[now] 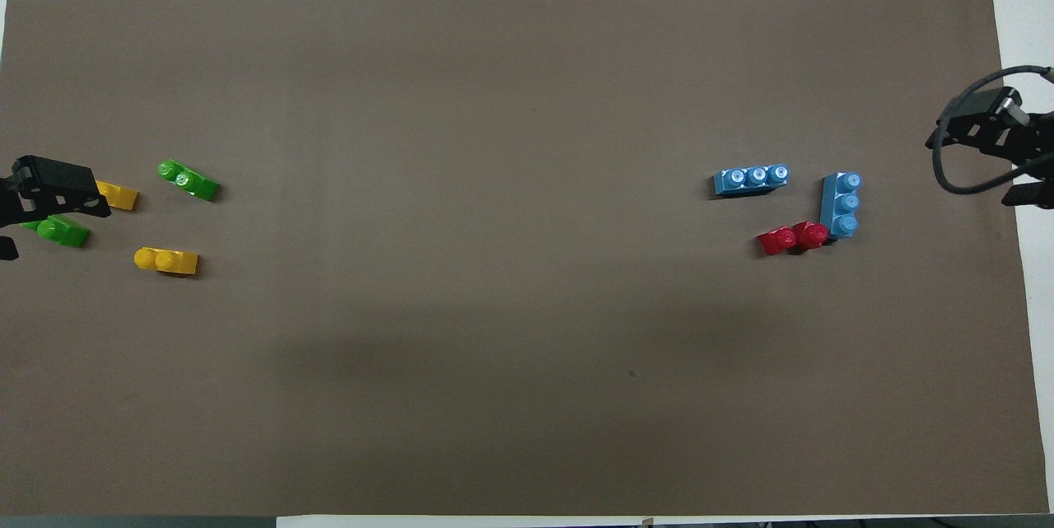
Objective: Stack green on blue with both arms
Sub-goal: 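Raise the left gripper and the right gripper toward the bricks, then lower the left gripper over green brick while the right gripper lowers over blue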
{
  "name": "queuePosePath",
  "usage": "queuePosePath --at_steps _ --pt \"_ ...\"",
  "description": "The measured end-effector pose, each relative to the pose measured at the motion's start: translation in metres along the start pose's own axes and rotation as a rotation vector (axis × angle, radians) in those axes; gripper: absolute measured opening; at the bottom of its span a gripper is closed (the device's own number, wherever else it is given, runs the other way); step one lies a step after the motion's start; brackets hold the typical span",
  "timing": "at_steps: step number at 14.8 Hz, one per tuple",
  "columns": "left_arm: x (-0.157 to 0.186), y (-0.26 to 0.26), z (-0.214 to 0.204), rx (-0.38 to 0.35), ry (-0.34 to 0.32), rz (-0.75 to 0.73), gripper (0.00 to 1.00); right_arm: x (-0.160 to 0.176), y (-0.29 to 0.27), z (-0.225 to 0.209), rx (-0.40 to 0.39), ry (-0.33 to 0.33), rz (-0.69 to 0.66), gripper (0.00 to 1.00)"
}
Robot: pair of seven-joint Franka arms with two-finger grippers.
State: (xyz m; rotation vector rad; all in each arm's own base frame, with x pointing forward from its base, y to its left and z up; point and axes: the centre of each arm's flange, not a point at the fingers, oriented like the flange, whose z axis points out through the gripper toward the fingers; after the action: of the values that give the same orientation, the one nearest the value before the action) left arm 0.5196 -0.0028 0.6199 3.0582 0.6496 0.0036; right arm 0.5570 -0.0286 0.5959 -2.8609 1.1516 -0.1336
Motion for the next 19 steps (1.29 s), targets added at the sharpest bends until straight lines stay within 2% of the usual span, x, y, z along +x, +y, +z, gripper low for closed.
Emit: queuePosePath --at_steps 4,9,12,15,19 --pt "0.008 -0.009 0.02 -0.022 -0.005 -0.126 1.0 0.022 0.011 0.021 0.05 -0.087 0.183 1.0" --pt "0.024 -0.008 0.053 -0.033 0.006 -0.231 1.0 0.047 -0.005 0.061 0.054 -0.198 0.512 1.0" --pt "0.041 -0.008 0.076 -0.039 0.008 -0.288 1.0 0.054 -0.012 0.097 0.015 -0.246 0.58 1.0" --pt "0.063 -0.013 0.105 -0.045 0.01 -0.329 1.0 0.056 -0.017 0.126 -0.02 -0.275 0.593 1.0" --pt "0.089 -0.014 0.145 -0.06 0.018 -0.439 1.0 0.05 -0.036 0.156 -0.024 -0.315 0.599 1.0"
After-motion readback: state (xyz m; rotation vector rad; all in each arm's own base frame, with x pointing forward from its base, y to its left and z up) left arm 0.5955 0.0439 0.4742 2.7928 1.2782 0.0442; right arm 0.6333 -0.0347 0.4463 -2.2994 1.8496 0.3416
